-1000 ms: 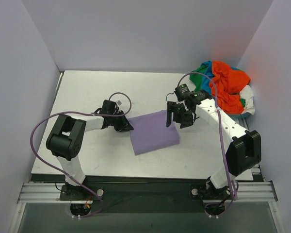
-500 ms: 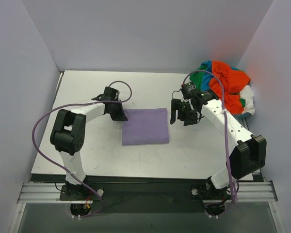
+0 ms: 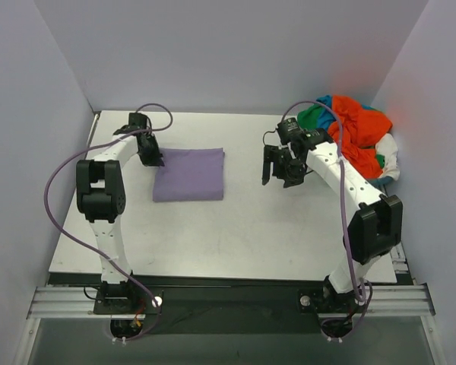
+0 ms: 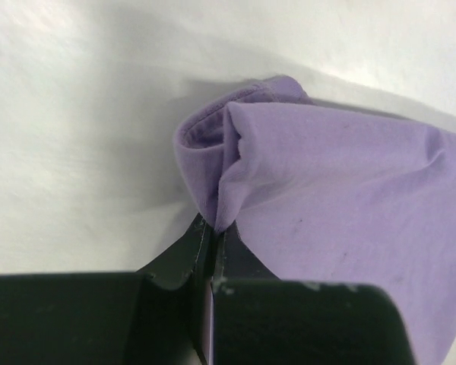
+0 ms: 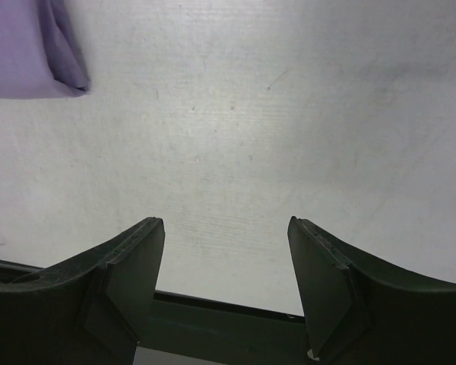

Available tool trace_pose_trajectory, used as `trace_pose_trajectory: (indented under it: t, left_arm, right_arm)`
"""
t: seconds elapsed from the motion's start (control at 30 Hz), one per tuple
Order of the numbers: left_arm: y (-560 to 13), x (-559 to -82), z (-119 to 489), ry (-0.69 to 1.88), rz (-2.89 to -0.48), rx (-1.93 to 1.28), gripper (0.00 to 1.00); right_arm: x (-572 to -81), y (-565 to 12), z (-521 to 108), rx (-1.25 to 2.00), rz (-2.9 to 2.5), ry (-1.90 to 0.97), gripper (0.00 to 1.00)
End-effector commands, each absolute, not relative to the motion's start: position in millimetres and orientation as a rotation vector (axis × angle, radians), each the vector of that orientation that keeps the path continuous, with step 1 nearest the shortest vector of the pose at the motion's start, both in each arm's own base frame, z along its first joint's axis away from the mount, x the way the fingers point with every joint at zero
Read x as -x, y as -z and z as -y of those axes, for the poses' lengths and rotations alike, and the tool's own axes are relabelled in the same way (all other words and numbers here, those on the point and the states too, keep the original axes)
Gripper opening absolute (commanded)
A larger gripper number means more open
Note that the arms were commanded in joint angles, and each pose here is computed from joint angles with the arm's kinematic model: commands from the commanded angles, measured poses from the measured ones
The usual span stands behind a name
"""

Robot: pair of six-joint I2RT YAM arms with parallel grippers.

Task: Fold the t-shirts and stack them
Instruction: Put the neatly folded tshirt into the corner of the board with the left arm

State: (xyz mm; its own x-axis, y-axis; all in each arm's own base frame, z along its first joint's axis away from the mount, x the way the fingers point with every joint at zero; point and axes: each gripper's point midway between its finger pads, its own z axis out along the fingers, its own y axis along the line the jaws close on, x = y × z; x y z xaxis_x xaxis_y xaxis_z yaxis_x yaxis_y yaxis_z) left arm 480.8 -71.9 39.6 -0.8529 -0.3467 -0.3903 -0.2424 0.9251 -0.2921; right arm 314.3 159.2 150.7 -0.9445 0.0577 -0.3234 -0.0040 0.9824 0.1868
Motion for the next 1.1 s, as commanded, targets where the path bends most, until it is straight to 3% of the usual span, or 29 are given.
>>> trace_pose_trajectory:
  t: [0.0, 0.13, 0.4, 0.77, 1.07]
  left_arm:
    - [-53, -514, 33, 0.237, -2.579, 0.427, 0.00]
    - [-41, -544, -8, 0.209, -2.556, 0.554, 0.00]
    - [-68, -598, -79, 0.118, -2.382, 0.690, 0.00]
    - [-98, -612, -174, 0.039, -2.173, 0.867, 0.00]
    - [-103, -610, -210, 0.036, -2.132, 0.887, 0.00]
  right_arm:
    - [-332, -155, -164, -0.101, -2.810, -0.250, 0.67]
    - [-347, -157, -173, -0.117, -2.840, -0.246, 0.67]
    - [-377, -158, -191, -0.158, -2.846, -0.282, 0.66]
    - [-383, -153, -200, -0.160, -2.876, -0.308, 0.66]
    - [-400, -153, -214, -0.140, -2.867, -0.369, 0.66]
